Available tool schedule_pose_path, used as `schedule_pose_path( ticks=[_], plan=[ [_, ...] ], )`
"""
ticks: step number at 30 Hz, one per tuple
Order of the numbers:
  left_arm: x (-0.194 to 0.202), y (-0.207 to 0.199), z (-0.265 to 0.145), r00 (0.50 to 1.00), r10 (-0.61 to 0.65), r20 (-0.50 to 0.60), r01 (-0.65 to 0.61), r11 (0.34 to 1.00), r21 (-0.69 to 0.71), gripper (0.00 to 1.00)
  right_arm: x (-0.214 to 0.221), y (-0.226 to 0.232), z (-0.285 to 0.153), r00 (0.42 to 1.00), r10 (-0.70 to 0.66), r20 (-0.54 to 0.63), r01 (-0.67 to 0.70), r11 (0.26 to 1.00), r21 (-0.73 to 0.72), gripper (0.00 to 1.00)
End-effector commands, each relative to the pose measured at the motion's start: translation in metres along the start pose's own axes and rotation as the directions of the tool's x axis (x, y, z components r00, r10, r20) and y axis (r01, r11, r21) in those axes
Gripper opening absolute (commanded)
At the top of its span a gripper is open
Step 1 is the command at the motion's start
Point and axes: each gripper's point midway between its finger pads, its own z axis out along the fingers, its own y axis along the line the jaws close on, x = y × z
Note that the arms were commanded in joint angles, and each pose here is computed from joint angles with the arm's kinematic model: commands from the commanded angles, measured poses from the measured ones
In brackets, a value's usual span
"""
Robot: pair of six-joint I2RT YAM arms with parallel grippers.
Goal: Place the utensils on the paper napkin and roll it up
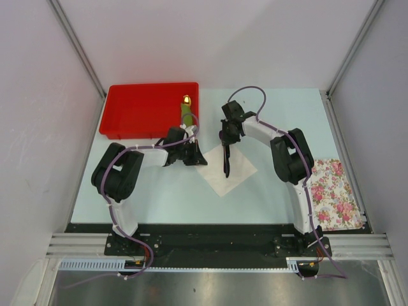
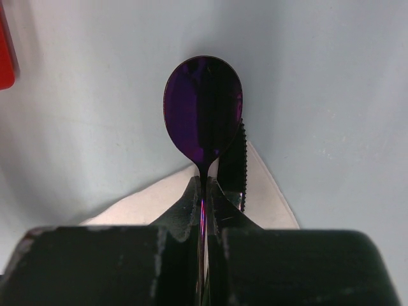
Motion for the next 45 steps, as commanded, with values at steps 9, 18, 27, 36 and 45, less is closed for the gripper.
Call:
schedule_pose_path(
  ticks=[9, 18, 27, 36, 45],
  plan=[
    [-0.01, -0.003, 0.004, 1.0, -0.007, 0.021, 0.007, 1.0, 0.0, 0.0, -0.014, -0.016, -0.005, 0.999, 0.03, 0.038, -0.033, 0.996, 0.081, 0.0],
    [-0.011, -0.003, 0.005, 1.0, -0.011, 0.022, 0.011, 1.0, 0.002, 0.0, -0.009, -0.008, -0.008, 0.999, 0.032, 0.022, -0.033, 0.998, 0.051, 0.0],
    [-0.011, -0.003, 0.005, 1.0, -0.011, 0.023, 0.011, 1.0, 0.004, 0.0, 0.0, 0.001, -0.014, 0.999, 0.043, 0.006, -0.043, 0.998, 0.04, 0.0],
    [-0.01, -0.002, 0.007, 1.0, -0.014, 0.019, 0.014, 1.0, 0.0, 0.0, 0.011, 0.007, -0.017, 0.998, 0.056, -0.014, -0.056, 0.998, 0.035, 0.0],
    [-0.01, -0.002, 0.007, 1.0, -0.014, 0.018, 0.014, 1.0, -0.001, 0.0, 0.021, 0.005, -0.02, 0.996, 0.079, -0.029, -0.077, 0.996, 0.047, 0.0]
  ],
)
